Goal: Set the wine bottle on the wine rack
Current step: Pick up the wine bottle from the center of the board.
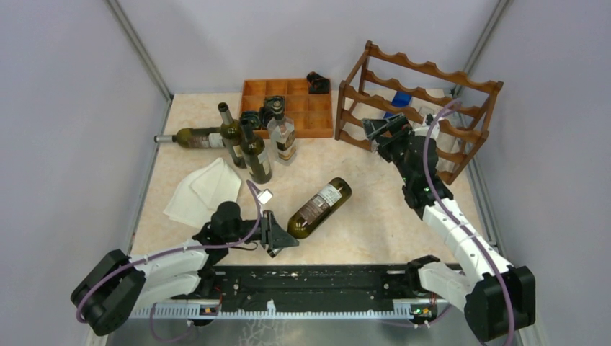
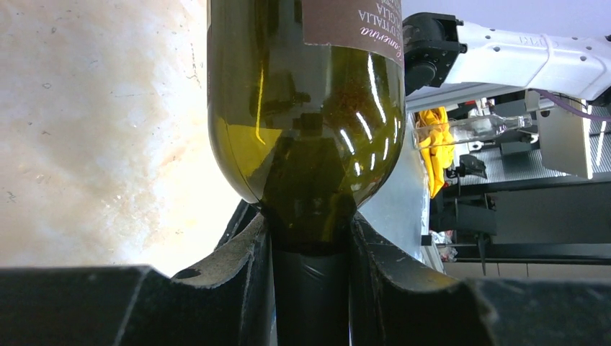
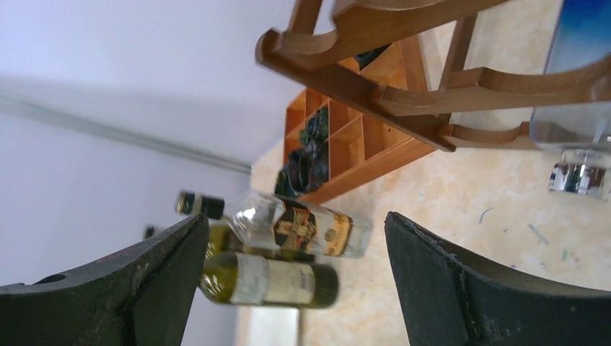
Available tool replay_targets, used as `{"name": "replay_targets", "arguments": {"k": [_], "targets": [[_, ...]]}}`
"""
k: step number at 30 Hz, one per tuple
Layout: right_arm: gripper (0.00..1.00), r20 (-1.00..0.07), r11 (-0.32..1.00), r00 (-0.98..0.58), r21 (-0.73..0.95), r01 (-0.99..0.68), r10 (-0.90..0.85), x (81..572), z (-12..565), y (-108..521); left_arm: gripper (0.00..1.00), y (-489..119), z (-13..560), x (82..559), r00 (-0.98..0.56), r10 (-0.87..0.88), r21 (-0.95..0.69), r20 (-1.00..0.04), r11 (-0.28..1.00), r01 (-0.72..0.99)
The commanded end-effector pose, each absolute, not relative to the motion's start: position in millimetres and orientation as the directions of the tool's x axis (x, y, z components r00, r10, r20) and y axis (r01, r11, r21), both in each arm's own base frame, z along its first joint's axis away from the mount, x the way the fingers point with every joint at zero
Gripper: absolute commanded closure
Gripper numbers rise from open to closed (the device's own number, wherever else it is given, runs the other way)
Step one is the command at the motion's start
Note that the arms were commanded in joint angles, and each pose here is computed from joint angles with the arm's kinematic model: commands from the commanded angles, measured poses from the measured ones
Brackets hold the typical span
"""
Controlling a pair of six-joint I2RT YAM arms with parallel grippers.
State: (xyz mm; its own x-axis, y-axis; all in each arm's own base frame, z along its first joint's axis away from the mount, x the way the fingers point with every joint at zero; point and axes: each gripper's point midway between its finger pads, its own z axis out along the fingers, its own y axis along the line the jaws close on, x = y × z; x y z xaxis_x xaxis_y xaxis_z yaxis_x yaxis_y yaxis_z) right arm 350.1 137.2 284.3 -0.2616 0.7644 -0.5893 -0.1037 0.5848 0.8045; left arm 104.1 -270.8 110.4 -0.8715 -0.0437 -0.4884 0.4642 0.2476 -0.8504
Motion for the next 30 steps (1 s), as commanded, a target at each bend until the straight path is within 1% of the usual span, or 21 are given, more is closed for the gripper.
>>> {"name": "replay_targets", "arguments": {"k": [1, 4, 7, 14, 16, 20, 23, 27, 30], "targets": [[0.11, -0.295, 0.294, -0.079, 0.955, -0.024, 0.952, 367.7, 320.6, 112.2, 1.0, -275.4, 149.8, 113.4, -0.774, -0.128, -0.784, -0.621, 0.143, 0.605], [0.13, -0.198, 0.197, 0.012, 0.98, 0.02, 0.98, 372.5, 314.4, 96.3, 1.0, -273.8, 148.8, 112.9, -0.771, -0.138, -0.783, -0.622, 0.145, 0.605], [0.16, -0.123, 0.12, 0.098, 0.992, 0.038, 0.988, 377.2, 310.4, 82.1, 1.0, -272.8, 149.1, 114.3, -0.766, -0.152, -0.781, -0.624, 0.149, 0.607], [0.23, 0.025, -0.039, 0.191, 0.997, 0.072, 0.981, 398.3, 295.2, 73.9, 1.0, -272.3, 150.5, 114.8, -0.761, -0.161, -0.778, -0.629, 0.147, 0.611], [0.28, 0.057, -0.077, 0.242, 0.994, 0.077, 0.969, 401.0, 291.6, 73.0, 1.0, -271.9, 149.9, 114.6, -0.762, -0.162, -0.779, -0.627, 0.148, 0.61], [0.31, 0.053, -0.084, 0.356, 0.994, 0.074, 0.933, 405.4, 294.3, 66.3, 1.0, -270.8, 150.0, 113.7, -0.762, -0.166, -0.779, -0.626, 0.147, 0.609], [0.31, 0.058, -0.084, 0.384, 0.995, 0.05, 0.921, 414.2, 297.9, 66.4, 1.0, -270.3, 150.8, 113.9, -0.759, -0.17, -0.778, -0.628, 0.149, 0.61], [0.32, 0.033, -0.071, 0.427, 0.995, 0.074, 0.904, 426.5, 291.8, 63.7, 1.0, -269.8, 150.6, 114.0, -0.758, -0.171, -0.777, -0.629, 0.153, 0.611], [0.34, 0.017, -0.064, 0.452, 0.994, 0.089, 0.892, 435.6, 284.6, 63.1, 1.0, -269.5, 150.4, 114.3, -0.758, -0.171, -0.777, -0.629, 0.156, 0.61]]}}
